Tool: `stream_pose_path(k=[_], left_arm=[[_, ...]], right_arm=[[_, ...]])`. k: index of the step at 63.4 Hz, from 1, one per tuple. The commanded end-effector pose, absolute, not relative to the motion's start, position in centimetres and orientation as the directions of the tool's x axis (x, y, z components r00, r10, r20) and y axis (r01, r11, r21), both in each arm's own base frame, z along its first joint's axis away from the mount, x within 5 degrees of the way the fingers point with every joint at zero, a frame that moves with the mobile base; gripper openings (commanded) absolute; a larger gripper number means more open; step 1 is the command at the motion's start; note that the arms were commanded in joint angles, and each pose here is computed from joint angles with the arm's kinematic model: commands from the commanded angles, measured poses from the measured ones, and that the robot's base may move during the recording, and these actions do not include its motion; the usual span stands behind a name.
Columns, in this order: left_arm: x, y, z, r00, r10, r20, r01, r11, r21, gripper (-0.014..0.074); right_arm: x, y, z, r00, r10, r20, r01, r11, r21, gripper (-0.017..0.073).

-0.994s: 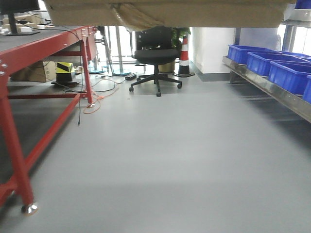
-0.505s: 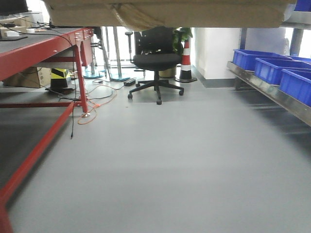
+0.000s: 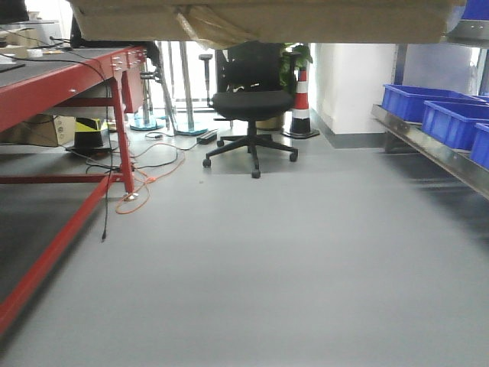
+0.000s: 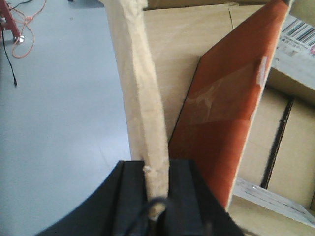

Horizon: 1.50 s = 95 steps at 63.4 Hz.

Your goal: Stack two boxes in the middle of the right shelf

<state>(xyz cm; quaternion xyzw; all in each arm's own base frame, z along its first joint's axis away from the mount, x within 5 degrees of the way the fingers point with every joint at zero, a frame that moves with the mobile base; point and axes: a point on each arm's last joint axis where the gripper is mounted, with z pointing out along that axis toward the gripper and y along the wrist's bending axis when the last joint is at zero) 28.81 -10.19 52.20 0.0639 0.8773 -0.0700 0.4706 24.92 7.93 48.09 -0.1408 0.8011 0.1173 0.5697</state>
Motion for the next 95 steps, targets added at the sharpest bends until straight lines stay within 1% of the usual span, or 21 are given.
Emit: stream_pose_path(k=[1, 95], left_arm=[[28.52, -10.19, 52.95, -0.503, 0.038, -0.864, 0.189, 0.980, -0.067, -0.0111], [28.53, -10.13, 52.95, -0.501, 0.041, -0.864, 0.184, 0.981, -0.061, -0.0111]], right_arm=[[24.46, 7.69, 49.45, -0.218, -0.076, -0.973, -0.355, 0.935, 0.007, -0.0154], [24.46, 7.69, 49.45, -0.218, -0.076, -0.973, -0.355, 0.935, 0.007, -0.0154]])
